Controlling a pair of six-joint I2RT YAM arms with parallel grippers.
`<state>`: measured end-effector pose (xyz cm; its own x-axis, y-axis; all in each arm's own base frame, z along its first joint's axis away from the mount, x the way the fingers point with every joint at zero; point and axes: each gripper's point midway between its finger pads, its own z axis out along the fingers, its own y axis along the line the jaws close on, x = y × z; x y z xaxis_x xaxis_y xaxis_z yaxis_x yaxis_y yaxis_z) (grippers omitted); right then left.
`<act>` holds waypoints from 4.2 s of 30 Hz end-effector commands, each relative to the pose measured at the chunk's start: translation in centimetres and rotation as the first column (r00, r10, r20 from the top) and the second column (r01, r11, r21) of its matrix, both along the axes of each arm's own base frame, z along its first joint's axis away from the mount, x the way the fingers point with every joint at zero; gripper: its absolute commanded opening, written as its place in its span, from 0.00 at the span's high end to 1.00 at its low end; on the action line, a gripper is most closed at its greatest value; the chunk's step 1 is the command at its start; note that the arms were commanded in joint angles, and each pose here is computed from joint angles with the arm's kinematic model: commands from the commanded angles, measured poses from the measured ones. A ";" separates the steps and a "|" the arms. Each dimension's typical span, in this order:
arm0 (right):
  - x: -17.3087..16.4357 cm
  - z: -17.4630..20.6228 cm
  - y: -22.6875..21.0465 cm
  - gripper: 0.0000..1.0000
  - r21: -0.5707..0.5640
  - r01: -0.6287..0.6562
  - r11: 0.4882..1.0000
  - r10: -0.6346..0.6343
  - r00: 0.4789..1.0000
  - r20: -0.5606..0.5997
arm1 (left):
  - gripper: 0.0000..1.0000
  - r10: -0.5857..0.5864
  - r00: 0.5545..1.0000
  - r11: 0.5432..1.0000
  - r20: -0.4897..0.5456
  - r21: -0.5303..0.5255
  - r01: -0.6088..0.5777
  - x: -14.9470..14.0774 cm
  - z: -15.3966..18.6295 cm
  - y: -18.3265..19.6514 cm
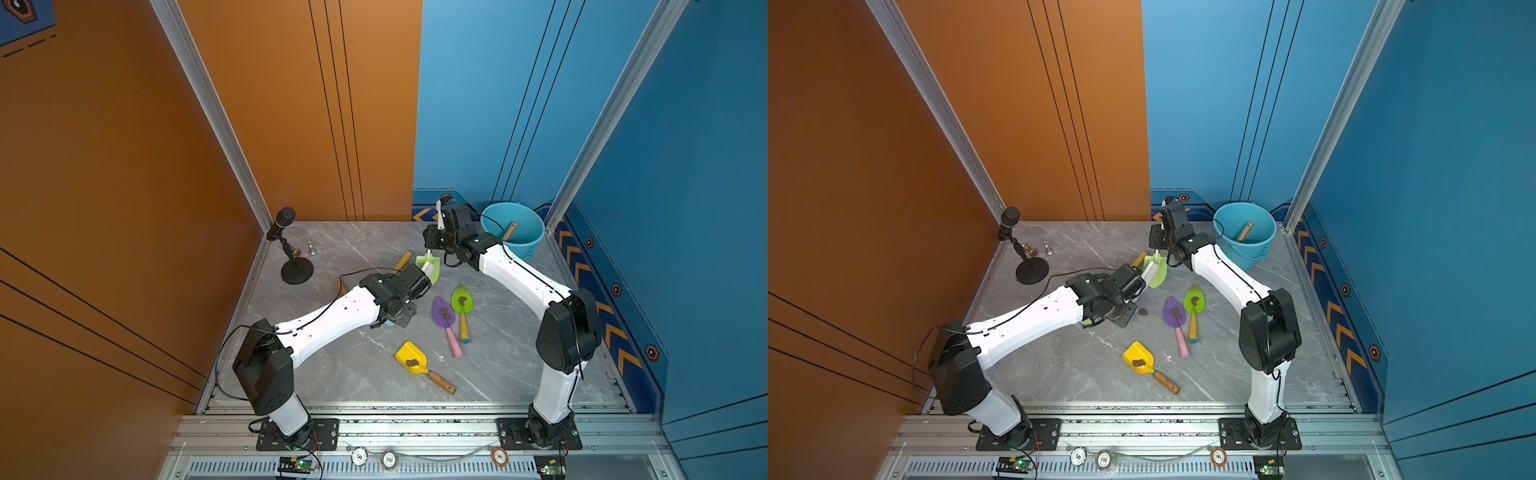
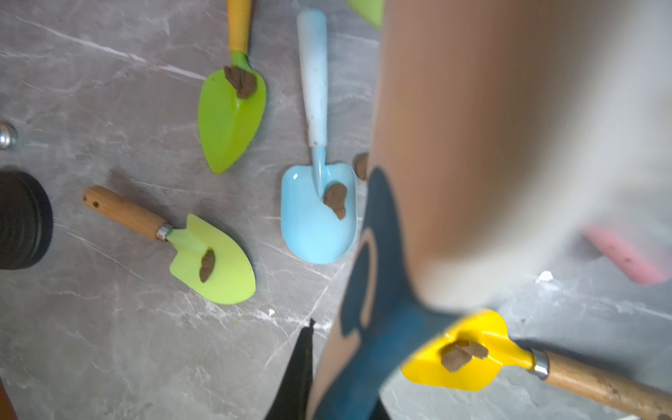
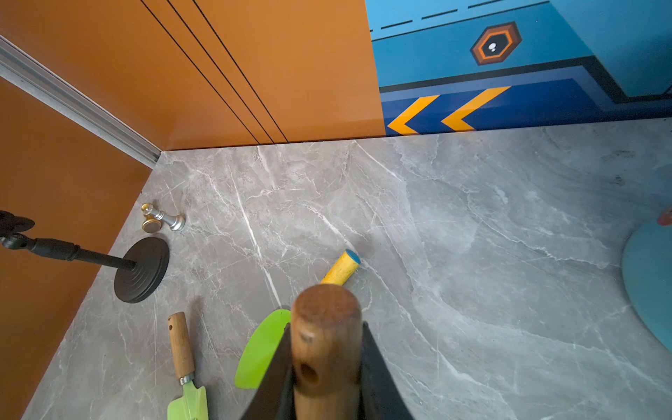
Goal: Brush the soil off the hand trowel and place it into the bucket
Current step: Brush off the soil from the hand trowel, then place the hand trowel in the bucket.
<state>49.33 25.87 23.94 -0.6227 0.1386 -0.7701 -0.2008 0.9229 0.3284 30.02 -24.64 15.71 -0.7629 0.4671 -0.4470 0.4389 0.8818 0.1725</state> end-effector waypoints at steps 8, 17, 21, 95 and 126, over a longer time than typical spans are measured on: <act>0.2 3.5 0.0 0.86 0.006 -0.011 1.000 0.011 0.997 0.072 | 1.00 -0.088 0.993 0.990 -0.075 0.100 0.096 -0.5 -4.4 -0.6; 0.6 4.8 0.0 0.86 -0.034 -0.020 0.999 0.024 0.994 0.103 | 1.00 -0.179 0.984 0.974 -0.015 0.142 0.179 -2.9 -0.9 -1.2; 0.1 5.0 -0.1 0.86 -0.048 -0.033 0.998 0.038 0.994 0.102 | 1.00 -0.110 0.993 0.987 0.048 0.123 0.104 0.2 1.3 0.1; -9.9 25.8 4.1 0.90 0.095 -0.762 0.641 0.580 0.562 0.590 | 1.00 -0.115 0.968 0.776 -0.222 -0.629 -0.052 -0.2 10.4 1.6; 4.1 20.4 -7.4 0.90 0.099 -0.153 0.983 0.085 0.867 0.492 | 1.00 -0.009 0.907 0.868 -0.421 -0.453 -0.202 0.2 0.4 0.7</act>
<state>50.79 23.97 44.51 -0.2595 0.1717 -0.9504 -0.6686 0.6781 0.3051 27.89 -25.28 15.00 -0.9492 0.2657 -0.1687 0.3147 0.8095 -0.4956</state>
